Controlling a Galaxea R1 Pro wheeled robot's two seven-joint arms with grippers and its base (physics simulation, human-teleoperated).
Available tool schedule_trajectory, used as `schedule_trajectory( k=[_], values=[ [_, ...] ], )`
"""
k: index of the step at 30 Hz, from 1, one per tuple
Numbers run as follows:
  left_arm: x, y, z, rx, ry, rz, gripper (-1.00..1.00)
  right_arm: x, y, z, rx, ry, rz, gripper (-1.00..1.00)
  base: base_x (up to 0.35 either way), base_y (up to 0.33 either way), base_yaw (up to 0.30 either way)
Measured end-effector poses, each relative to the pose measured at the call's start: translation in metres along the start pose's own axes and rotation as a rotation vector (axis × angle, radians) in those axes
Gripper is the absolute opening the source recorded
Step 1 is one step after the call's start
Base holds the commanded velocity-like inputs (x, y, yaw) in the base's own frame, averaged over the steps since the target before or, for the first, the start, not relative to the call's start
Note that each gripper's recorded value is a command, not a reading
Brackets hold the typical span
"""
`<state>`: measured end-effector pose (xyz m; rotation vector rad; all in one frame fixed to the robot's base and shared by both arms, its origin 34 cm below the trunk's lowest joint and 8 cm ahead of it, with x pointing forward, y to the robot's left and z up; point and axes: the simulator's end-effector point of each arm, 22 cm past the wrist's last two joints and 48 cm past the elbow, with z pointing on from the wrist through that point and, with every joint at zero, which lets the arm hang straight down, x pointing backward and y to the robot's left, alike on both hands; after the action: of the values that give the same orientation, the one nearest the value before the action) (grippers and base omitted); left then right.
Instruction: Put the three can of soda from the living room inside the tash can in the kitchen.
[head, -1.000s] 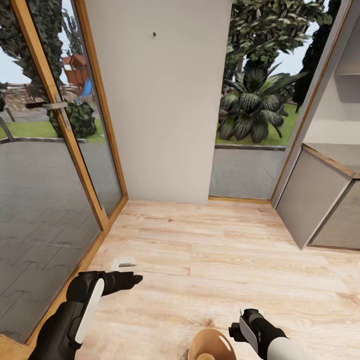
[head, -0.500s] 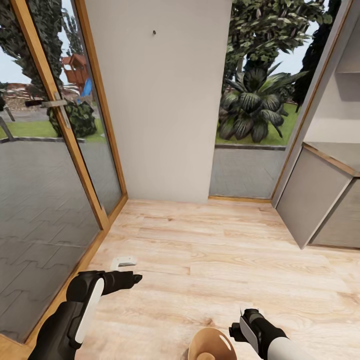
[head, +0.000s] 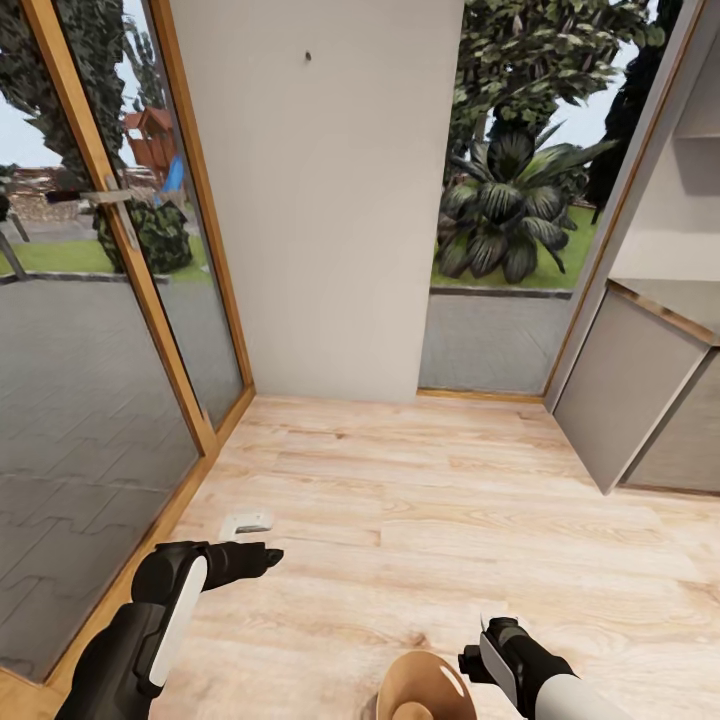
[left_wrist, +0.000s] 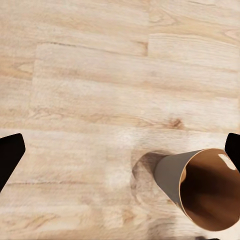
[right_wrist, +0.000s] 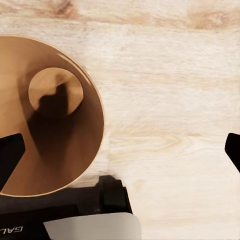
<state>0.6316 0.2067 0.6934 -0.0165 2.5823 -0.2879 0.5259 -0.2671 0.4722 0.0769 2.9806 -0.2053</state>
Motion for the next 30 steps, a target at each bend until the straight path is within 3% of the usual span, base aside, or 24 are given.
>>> schedule_trajectory(
  k=[30],
  values=[
    [0.035,0.009,0.045,0.002,0.003,-0.003,1.00,0.005,0.008,0.052,-0.001,-0.015,0.002,1.00,0.000,0.000,0.000]
  ],
)
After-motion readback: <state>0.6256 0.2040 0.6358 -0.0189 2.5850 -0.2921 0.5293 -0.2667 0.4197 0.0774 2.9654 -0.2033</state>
